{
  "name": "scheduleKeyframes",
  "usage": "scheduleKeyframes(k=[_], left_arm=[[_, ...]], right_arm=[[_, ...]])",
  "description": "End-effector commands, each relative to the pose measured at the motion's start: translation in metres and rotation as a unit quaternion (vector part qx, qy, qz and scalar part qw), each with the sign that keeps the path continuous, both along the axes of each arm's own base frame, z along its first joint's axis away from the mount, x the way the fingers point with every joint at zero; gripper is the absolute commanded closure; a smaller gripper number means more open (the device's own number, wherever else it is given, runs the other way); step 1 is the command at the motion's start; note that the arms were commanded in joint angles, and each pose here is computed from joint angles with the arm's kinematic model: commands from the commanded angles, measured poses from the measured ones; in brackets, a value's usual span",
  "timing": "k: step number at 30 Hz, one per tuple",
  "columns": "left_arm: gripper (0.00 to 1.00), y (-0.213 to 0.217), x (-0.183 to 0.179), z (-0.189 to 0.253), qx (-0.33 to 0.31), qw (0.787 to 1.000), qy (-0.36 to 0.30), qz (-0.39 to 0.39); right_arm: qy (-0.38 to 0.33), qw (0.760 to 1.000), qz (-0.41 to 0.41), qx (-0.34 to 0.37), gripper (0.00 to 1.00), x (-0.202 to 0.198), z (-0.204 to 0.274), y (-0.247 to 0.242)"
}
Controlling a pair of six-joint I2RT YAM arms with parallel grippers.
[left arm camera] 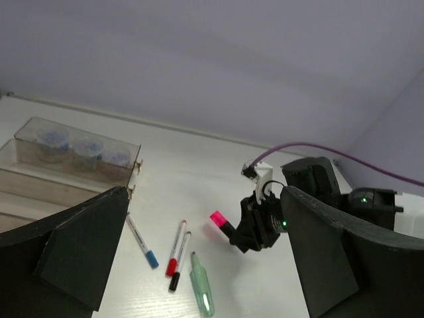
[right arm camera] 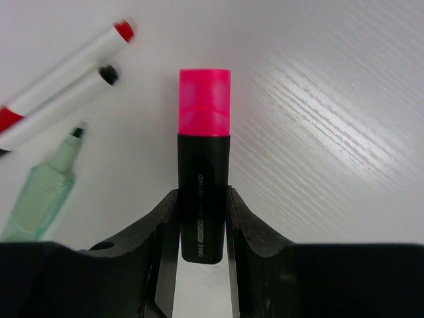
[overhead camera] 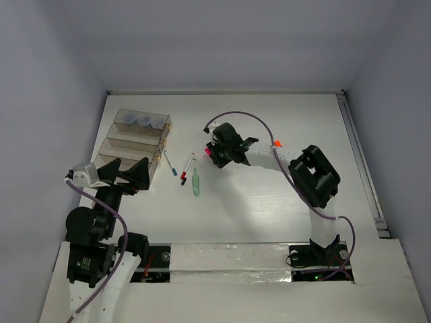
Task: Sort the stationery into containers
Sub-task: Pick up the pen from the center of the board, then place the pen in the storage box.
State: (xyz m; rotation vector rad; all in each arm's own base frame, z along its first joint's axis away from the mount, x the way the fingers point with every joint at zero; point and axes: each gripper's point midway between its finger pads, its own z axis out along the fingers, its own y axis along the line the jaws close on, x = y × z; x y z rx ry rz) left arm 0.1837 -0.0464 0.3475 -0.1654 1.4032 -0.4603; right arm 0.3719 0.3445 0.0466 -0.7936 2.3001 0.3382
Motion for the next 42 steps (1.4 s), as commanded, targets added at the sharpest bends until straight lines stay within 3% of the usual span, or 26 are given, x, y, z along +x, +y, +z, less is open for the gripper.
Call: scheduleKeyframes(k=[1,5,6,8,9,11,13,14,24,33,42], left_arm=[[0.01,0.015,-0.014,0.064,-0.034,0.995,-0.089,0.030],[0.01,0.015,-0.028,0.100,-0.048,0.989,-0.136,0.023],[0.01,0.015,-0.026,0.106,-0.050,0.988,-0.141,0.023],[0.01,0.019,-0.024,0.110,-0.059,0.987,-0.147,0.033],[0.01,0.022,-0.020,0.109,-0.066,0.986,-0.147,0.042],[0.01,0.029,-0.015,0.103,-0.072,0.985,-0.142,0.066],[0.01,0.035,-0.006,0.092,-0.079,0.984,-0.137,0.087],[0.01,0.036,-0.002,0.087,-0.077,0.984,-0.133,0.091],[0.01,0.031,0.008,0.072,-0.060,0.988,-0.115,0.088],[0.01,0.028,0.008,0.071,-0.057,0.988,-0.116,0.079],[0.01,0.030,0.006,0.071,-0.057,0.988,-0.117,0.082]], right_arm=[[-0.051,0.989,0.030,0.139,0.91,0.009,0.096,0.046],[-0.035,0.972,0.077,0.218,0.90,0.006,0.122,0.103],[-0.048,0.963,0.096,0.247,0.90,0.009,0.149,0.124],[-0.037,0.958,0.107,0.265,0.90,0.021,0.138,0.147],[-0.062,0.943,0.130,0.299,0.90,0.026,0.179,0.169],[-0.043,0.946,0.130,0.295,0.89,0.039,0.155,0.187],[-0.065,0.930,0.148,0.329,0.89,0.044,0.186,0.209],[-0.048,0.931,0.145,0.330,0.89,0.048,0.165,0.217],[-0.132,0.895,0.145,0.401,0.82,0.061,0.187,0.261],[-0.106,0.907,0.124,0.389,0.77,0.066,0.130,0.271],[-0.123,0.907,0.108,0.387,0.72,0.077,0.116,0.272]])
